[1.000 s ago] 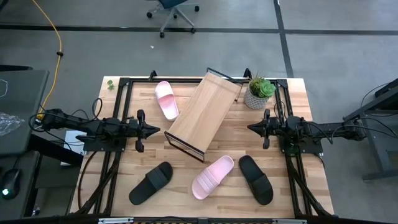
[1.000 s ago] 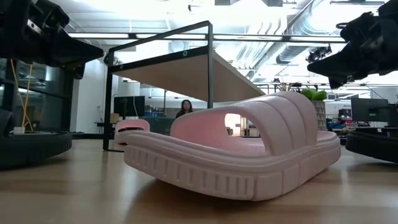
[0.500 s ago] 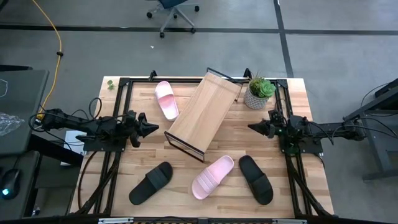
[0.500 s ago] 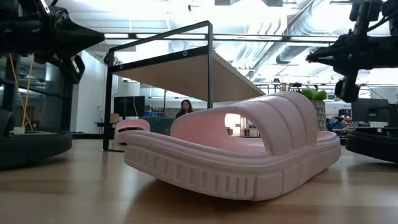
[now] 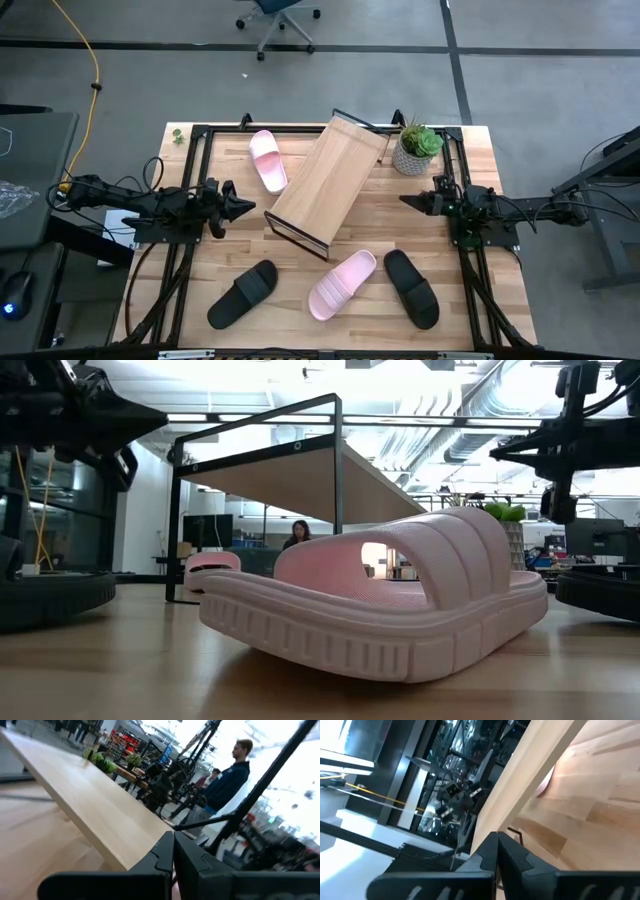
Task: Pick and place slides into the shelf
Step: Put the bottom pink slide on the shelf
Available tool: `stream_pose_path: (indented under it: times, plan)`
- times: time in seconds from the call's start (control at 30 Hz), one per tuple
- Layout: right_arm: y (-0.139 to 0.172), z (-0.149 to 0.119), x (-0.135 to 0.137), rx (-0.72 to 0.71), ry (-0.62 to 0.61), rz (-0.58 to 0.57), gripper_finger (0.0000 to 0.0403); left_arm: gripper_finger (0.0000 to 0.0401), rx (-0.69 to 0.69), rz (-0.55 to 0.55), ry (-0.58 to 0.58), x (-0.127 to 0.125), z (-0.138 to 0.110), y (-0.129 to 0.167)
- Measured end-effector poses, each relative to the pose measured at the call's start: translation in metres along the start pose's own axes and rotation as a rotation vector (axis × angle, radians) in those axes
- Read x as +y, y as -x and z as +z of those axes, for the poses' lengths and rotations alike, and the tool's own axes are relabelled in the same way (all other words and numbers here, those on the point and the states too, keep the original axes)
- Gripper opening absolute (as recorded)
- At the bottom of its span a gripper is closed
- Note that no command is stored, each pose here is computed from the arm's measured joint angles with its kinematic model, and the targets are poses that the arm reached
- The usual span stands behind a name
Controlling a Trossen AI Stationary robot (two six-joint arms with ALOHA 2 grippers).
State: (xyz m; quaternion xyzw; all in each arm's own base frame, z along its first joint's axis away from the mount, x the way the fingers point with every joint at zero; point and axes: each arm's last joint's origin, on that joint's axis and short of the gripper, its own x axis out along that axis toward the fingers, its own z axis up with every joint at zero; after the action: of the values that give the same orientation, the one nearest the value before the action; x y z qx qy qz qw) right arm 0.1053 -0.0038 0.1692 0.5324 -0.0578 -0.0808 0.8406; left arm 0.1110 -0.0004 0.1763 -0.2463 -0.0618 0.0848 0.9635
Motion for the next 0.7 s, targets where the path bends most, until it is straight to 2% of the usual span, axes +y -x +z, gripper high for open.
stream_pose_path:
  times: [0.1, 0.2, 0.33, 0.47, 0.7]
  plan:
    - [0.000, 0.000, 0.000, -0.012, -0.019, -0.006, 0.0000, 0.0001, -0.009, -0.016, -0.043, -0.003, 0.005, 0.000]
    - [0.000, 0.001, -0.001, -0.042, -0.066, -0.018, 0.0000, 0.0001, -0.061, -0.053, -0.051, -0.014, 0.025, 0.000]
    - [0.000, 0.003, -0.001, -0.098, -0.106, -0.041, 0.0000, 0.0001, -0.117, -0.051, -0.153, -0.028, 0.053, 0.002]
    - [0.000, 0.004, -0.002, -0.129, -0.105, -0.054, 0.0000, 0.0001, -0.068, 0.039, -0.259, -0.038, 0.080, 0.008]
    - [0.000, 0.005, -0.002, -0.170, -0.105, -0.070, 0.0000, 0.0001, 0.067, 0.280, -0.507, -0.058, 0.136, 0.019]
